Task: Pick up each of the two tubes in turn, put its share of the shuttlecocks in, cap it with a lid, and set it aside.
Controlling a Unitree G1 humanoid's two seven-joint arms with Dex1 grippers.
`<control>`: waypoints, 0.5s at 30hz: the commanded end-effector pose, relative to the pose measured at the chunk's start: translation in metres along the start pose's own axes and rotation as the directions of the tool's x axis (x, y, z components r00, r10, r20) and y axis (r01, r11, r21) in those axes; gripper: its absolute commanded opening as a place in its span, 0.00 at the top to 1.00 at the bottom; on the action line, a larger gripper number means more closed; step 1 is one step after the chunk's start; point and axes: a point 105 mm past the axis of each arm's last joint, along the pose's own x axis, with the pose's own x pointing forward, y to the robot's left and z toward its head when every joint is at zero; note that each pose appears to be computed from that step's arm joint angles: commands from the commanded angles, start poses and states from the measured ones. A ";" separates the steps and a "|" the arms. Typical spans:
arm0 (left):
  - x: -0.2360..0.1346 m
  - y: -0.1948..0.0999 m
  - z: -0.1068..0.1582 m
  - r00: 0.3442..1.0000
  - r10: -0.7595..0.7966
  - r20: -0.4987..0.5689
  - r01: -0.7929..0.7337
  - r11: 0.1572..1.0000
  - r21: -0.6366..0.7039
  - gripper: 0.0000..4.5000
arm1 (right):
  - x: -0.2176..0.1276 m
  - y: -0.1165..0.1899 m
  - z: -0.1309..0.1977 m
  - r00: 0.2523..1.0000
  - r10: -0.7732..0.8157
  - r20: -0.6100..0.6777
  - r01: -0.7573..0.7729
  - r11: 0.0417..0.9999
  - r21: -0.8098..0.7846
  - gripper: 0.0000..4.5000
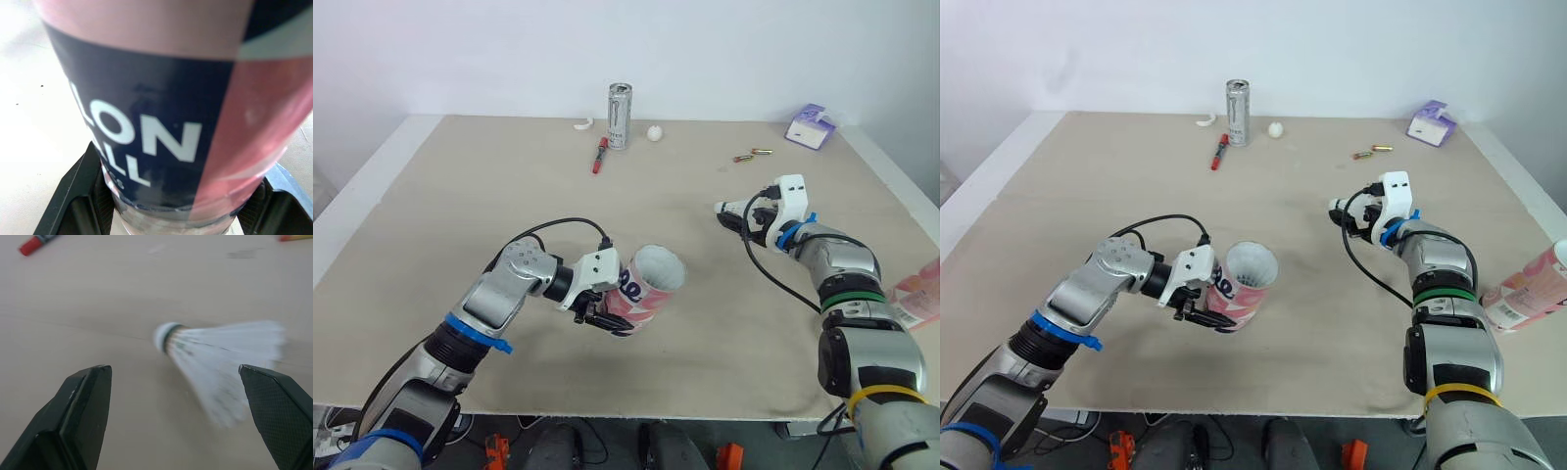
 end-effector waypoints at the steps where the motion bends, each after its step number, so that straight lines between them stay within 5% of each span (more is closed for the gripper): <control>1: 0.006 -0.008 -0.016 0.998 -0.031 -0.048 0.028 0.998 -0.050 0.41 | 0.002 0.003 0.022 0.998 0.013 0.061 -0.012 1.000 -0.021 0.01; 3: 0.006 -0.009 -0.016 0.998 -0.032 -0.048 0.030 0.998 -0.051 0.41 | 0.004 0.003 0.020 0.998 0.009 0.058 -0.008 1.000 -0.018 0.01; 6: 0.006 -0.009 -0.016 0.998 -0.031 -0.048 0.029 0.998 -0.052 0.41 | 0.004 0.001 0.018 0.998 -0.007 0.058 0.008 1.000 -0.022 0.19; 9: 0.006 -0.009 -0.016 0.998 -0.031 -0.049 0.028 0.998 -0.055 0.41 | 0.005 0.001 0.018 0.998 -0.012 0.062 0.013 1.000 -0.016 0.48; 15: 0.006 -0.008 -0.016 0.998 -0.027 -0.048 0.024 0.998 -0.054 0.41 | 0.007 0.003 0.016 0.998 -0.008 0.063 0.009 1.000 -0.018 0.84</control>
